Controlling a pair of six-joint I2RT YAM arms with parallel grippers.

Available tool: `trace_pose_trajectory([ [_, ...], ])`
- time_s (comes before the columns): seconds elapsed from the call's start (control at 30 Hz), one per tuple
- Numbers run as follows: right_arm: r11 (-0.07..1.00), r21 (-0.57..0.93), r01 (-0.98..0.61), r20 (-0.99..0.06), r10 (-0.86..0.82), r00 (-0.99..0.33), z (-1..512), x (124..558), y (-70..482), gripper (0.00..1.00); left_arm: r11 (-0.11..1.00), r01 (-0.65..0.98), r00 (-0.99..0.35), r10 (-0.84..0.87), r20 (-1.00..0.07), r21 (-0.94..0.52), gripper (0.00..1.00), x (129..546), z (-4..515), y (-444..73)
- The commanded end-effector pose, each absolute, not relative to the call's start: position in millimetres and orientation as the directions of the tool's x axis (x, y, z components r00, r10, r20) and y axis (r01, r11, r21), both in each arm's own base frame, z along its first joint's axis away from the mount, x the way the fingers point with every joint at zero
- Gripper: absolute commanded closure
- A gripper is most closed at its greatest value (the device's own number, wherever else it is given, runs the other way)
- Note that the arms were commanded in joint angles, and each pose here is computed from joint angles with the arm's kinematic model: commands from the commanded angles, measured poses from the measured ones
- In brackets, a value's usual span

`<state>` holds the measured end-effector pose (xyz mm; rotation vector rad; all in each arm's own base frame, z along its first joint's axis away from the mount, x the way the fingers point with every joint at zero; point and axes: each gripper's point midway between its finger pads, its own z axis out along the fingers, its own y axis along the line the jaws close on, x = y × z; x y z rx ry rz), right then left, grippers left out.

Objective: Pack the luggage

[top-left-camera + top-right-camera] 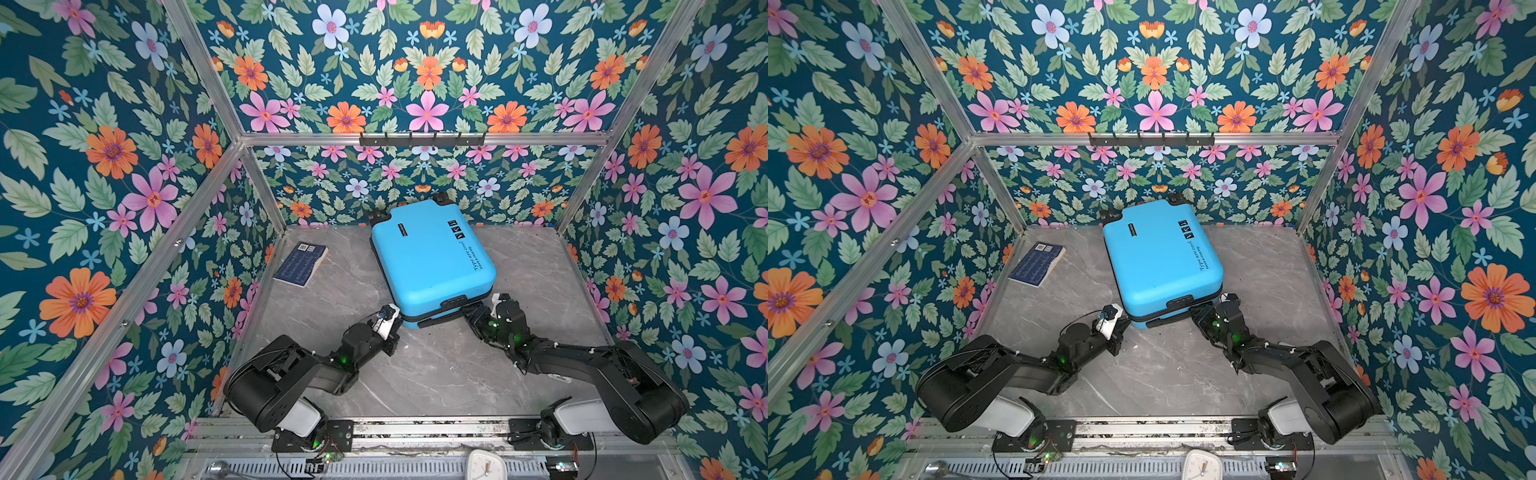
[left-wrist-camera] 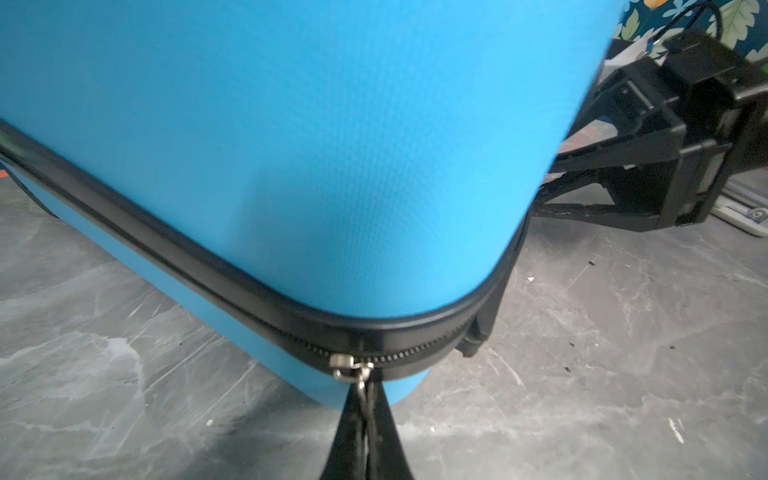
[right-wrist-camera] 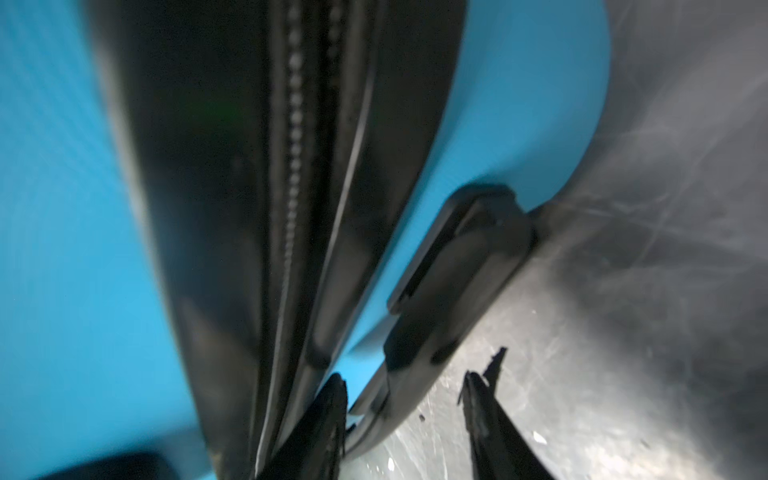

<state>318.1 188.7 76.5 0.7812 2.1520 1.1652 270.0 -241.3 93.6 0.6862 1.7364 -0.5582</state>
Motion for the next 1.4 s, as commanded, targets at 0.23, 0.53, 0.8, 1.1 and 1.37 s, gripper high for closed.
trace_pose_trajectory([
  [0.23, 0.350, 0.917, 0.192, -0.168, 0.775, -0.610, 70.1, 334.9, 191.1, 0.61, 0.695, 0.719, -0.194, 0.192, -0.962, -0.006, 1.00, 266.3, 95.7, -248.3],
  [0.53, 0.330, 0.929, 0.166, -0.190, 0.813, -0.551, 77.3, 341.6, 190.2, 1.00, 0.627, 0.779, -0.176, 0.269, -0.947, 0.034, 1.00, 251.8, 96.9, -260.2],
  [0.8, 0.520, 0.830, 0.201, -0.372, 0.785, -0.495, 94.3, 331.4, 218.9, 1.00, 0.559, 0.829, -0.162, 0.273, -0.948, 0.019, 1.00, 229.2, 104.0, -285.8],
  [1.1, 0.490, 0.848, 0.204, -0.332, 0.790, -0.515, 83.1, 324.3, 252.5, 1.00, 0.569, 0.822, -0.164, 0.186, -0.969, -0.030, 1.00, 229.9, 115.4, -322.7],
  [1.37, 0.468, 0.869, 0.159, -0.312, 0.769, -0.559, 69.1, 307.0, 285.6, 1.00, 0.634, 0.773, -0.142, 0.117, -0.983, -0.036, 1.00, 241.6, 134.7, -357.2],
])
